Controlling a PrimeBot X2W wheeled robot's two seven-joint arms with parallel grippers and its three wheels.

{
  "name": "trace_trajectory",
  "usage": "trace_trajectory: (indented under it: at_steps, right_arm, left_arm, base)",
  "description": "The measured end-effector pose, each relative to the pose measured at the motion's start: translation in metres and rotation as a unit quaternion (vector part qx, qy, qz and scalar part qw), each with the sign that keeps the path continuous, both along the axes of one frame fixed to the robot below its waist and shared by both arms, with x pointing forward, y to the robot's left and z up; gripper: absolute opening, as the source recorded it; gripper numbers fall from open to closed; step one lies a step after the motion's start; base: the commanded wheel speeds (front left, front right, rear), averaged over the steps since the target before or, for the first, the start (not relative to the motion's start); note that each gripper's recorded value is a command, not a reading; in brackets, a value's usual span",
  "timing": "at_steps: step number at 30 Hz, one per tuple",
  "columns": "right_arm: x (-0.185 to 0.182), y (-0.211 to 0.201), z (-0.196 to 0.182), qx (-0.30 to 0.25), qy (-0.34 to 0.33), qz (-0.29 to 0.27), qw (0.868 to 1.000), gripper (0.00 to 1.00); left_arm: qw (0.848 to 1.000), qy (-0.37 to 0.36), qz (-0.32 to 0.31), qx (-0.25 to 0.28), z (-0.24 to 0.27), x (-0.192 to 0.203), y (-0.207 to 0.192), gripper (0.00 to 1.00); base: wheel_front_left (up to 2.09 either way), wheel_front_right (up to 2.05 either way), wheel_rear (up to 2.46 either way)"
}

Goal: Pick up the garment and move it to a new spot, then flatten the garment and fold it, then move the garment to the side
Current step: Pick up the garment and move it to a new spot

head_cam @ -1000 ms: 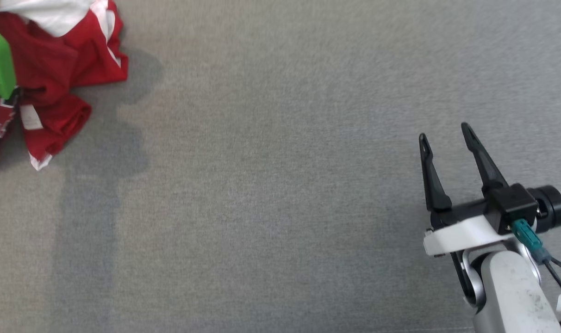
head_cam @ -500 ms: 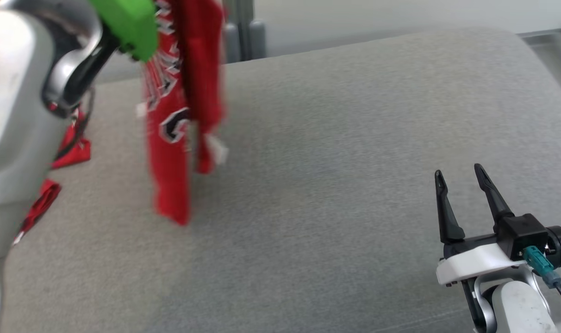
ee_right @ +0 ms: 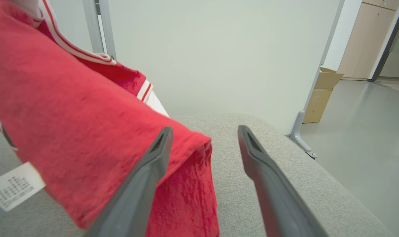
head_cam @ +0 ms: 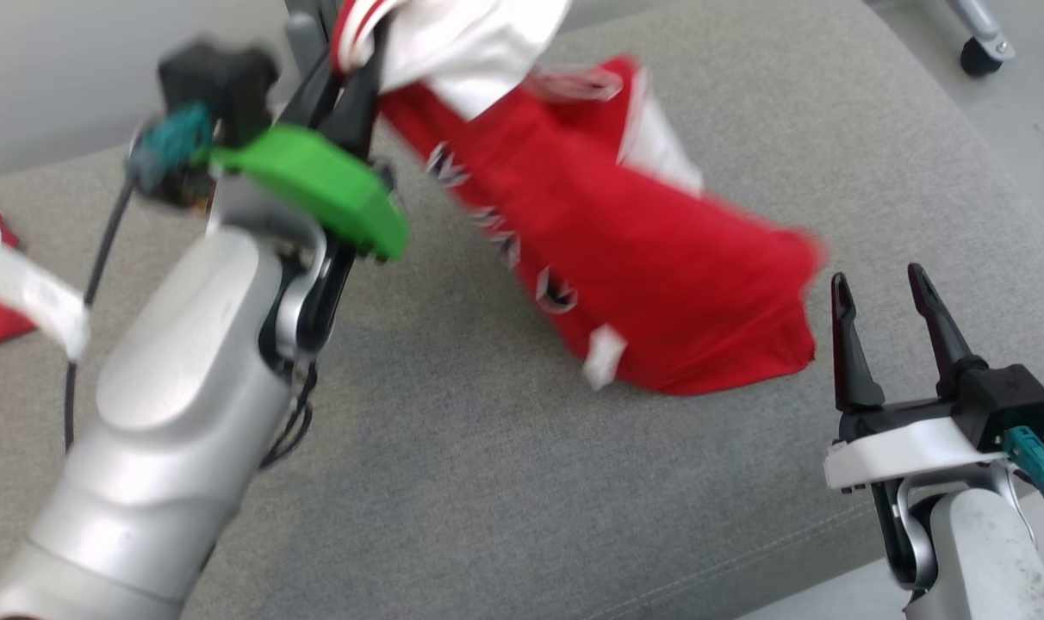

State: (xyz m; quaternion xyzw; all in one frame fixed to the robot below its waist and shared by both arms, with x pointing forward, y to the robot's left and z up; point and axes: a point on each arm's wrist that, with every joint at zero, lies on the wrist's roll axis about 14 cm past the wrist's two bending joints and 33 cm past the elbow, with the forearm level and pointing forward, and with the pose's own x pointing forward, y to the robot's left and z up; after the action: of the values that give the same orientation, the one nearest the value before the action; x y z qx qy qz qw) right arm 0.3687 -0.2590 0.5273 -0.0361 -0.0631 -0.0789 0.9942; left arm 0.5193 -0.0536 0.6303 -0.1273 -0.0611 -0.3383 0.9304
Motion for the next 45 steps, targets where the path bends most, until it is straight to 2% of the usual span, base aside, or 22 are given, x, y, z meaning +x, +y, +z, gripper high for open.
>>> trace_trajectory:
  at_steps: [3,8,13,19,21,22,23,33,45]
  right_arm:
    - [0.01,-0.002,-0.005,-0.003,0.008,-0.001,1.0,1.0]
    - [0.024,-0.002,-0.016,-0.007,0.022,0.0,1.0,1.0]
    - [0.037,0.006,-0.03,-0.008,0.039,0.014,0.999,1.0]
    - [0.051,0.021,-0.035,-0.003,0.04,0.036,0.999,1.0]
    - [0.053,0.024,-0.036,-0.003,0.04,0.041,0.998,1.0]
    - [0.054,0.025,-0.036,-0.003,0.04,0.043,0.998,1.0]
    - [0.055,0.027,-0.036,-0.004,0.04,0.045,0.998,1.0]
    - [0.051,0.034,-0.021,-0.009,0.021,0.055,0.998,1.0]
    - [0.029,0.051,-0.014,0.011,0.014,0.077,0.997,1.0]
  left_arm:
    - [0.993,0.09,0.075,0.008,-0.088,0.014,0.036,0.0]
    - [0.973,0.174,0.149,0.024,-0.169,0.018,0.075,0.0]
    - [0.958,0.21,0.193,0.041,-0.207,0.018,0.105,0.0]
    - [0.95,0.224,0.216,0.036,-0.222,0.008,0.129,0.0]
    - [0.949,0.223,0.222,0.034,-0.222,0.006,0.134,0.41]
    - [0.949,0.219,0.225,0.03,-0.219,0.006,0.137,0.92]
    - [0.95,0.214,0.227,0.025,-0.216,0.006,0.139,1.0]
    - [0.96,0.145,0.24,0.009,-0.174,-0.017,0.157,1.0]
    - [0.946,0.132,0.297,0.005,-0.167,-0.094,0.202,1.0]
  base:
    - [0.0,0.0,0.0]
    - [0.0,0.0,0.0]
    - [0.0,0.0,0.0]
    - [0.0,0.0,0.0]
    - [0.0,0.0,0.0]
    - [0.0,0.0,0.0]
    - [0.0,0.0,0.0]
    - [0.0,0.0,0.0]
    - [0.0,0.0,0.0]
